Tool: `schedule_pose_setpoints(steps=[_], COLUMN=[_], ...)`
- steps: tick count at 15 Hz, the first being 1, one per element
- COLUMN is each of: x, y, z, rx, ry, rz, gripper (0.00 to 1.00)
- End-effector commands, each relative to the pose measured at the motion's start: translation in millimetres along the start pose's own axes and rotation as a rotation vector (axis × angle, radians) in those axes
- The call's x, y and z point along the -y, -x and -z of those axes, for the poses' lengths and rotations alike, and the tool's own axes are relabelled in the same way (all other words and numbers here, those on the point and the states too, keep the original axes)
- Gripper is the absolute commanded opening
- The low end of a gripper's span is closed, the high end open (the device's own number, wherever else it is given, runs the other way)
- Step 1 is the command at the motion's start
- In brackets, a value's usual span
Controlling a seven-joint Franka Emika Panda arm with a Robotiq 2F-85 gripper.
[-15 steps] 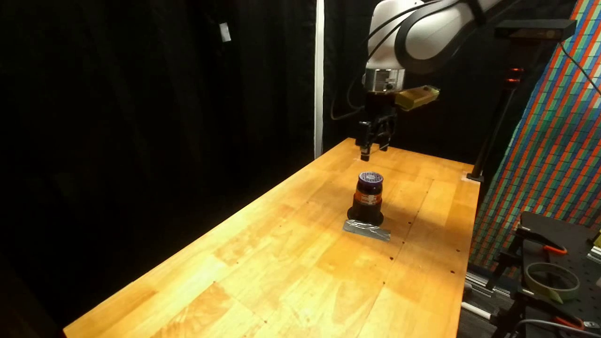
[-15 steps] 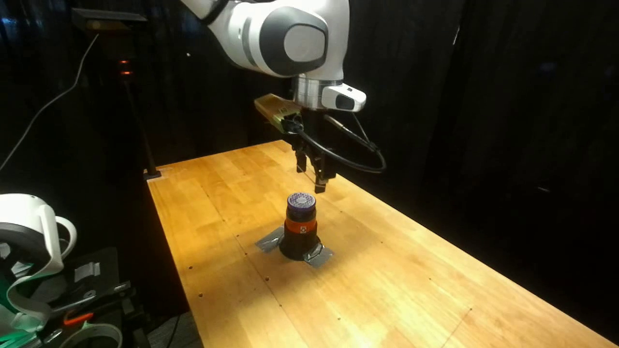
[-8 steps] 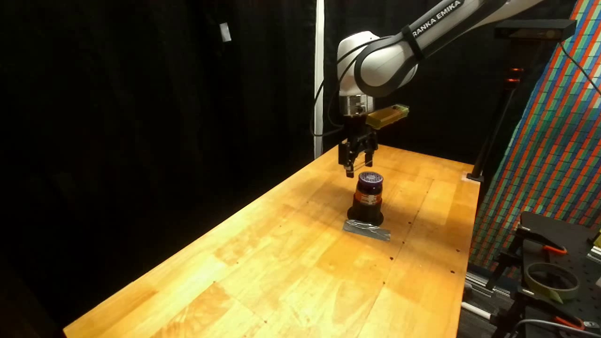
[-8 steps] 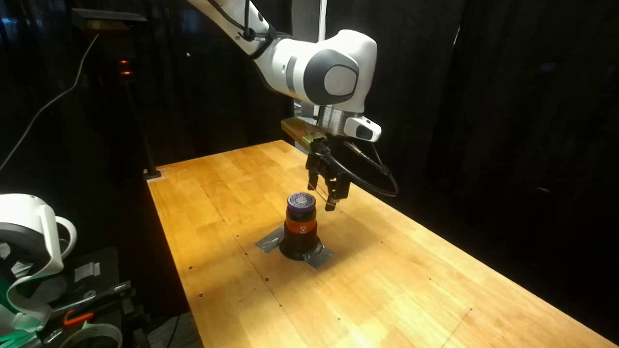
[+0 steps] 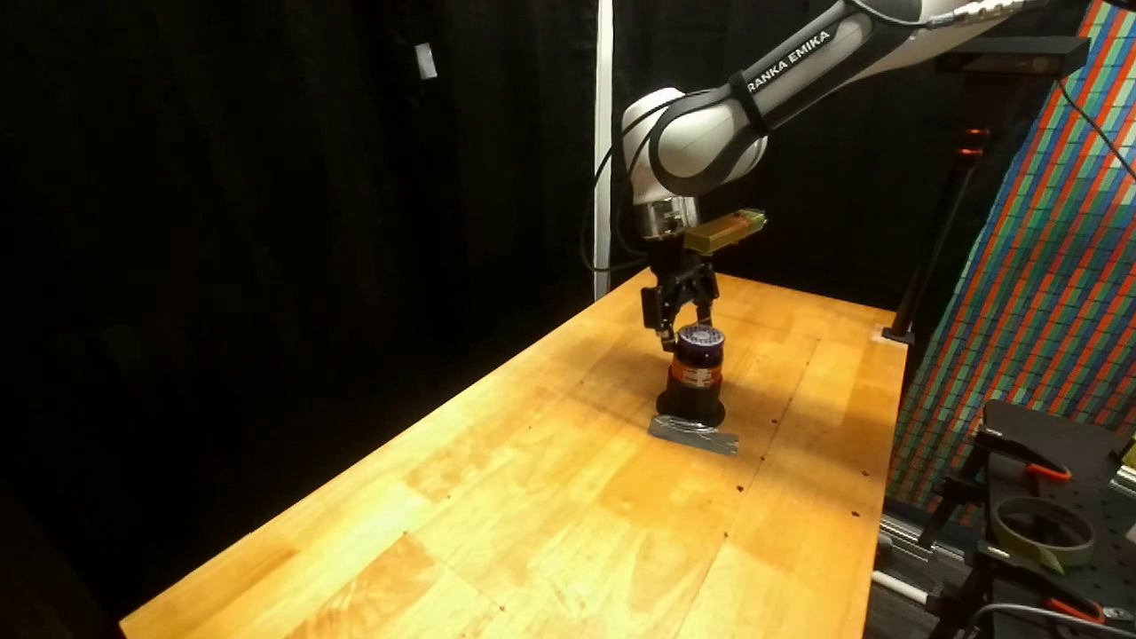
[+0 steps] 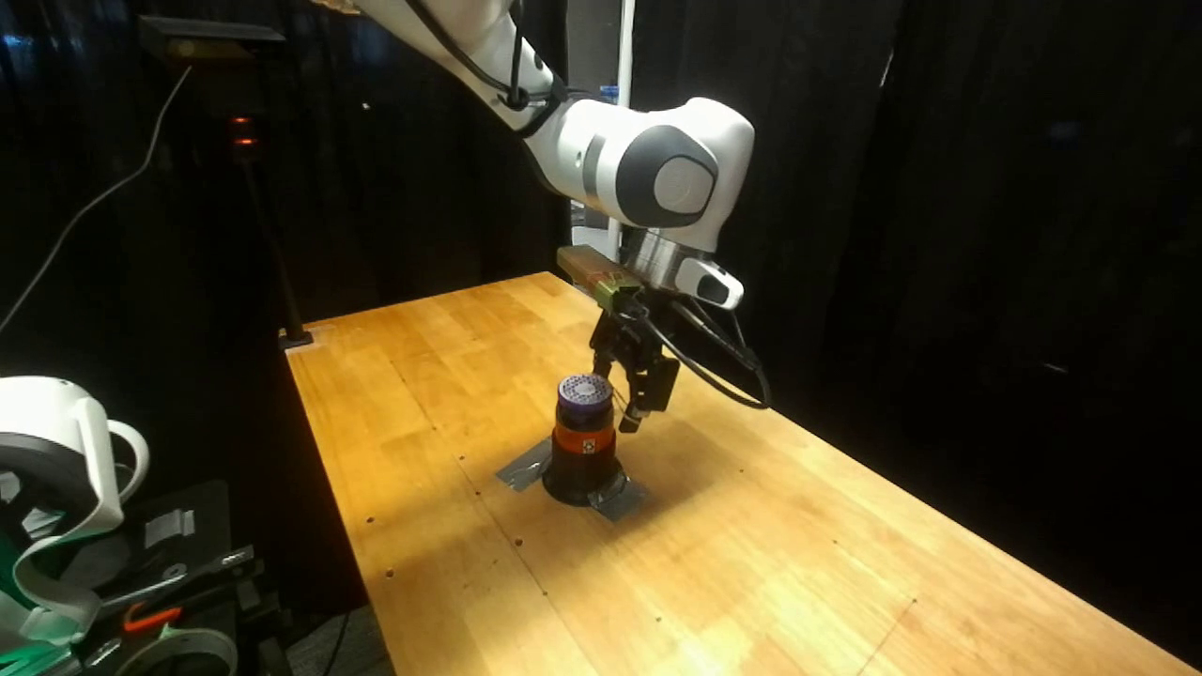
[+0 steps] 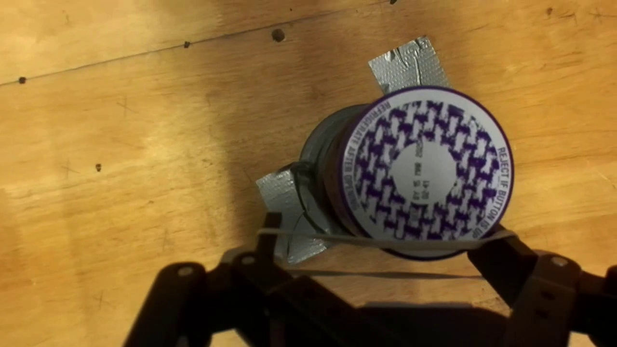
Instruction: Put the rubber band on the cup
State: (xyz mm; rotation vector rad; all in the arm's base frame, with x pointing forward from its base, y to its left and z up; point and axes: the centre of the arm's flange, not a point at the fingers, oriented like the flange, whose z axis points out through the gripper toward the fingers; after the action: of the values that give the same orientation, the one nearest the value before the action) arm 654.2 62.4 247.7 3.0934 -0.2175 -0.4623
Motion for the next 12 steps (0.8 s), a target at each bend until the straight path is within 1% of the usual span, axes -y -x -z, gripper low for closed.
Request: schedule_pose_setpoints(steps=[1, 6, 9, 12], x=[-0.9, -7.8, -10.2, -15.0], y=[3.4, 28.3, 43.2, 57.4], z=[2.6, -5.0, -12.2, -12.1], rx=[0.047, 0.087, 0.081, 0.048], ry=[-0.026, -0.038, -0.043, -0.053], rz=[0.01, 0.01, 0.013, 0.014], gripper=[1.0, 1.0, 1.0, 1.0])
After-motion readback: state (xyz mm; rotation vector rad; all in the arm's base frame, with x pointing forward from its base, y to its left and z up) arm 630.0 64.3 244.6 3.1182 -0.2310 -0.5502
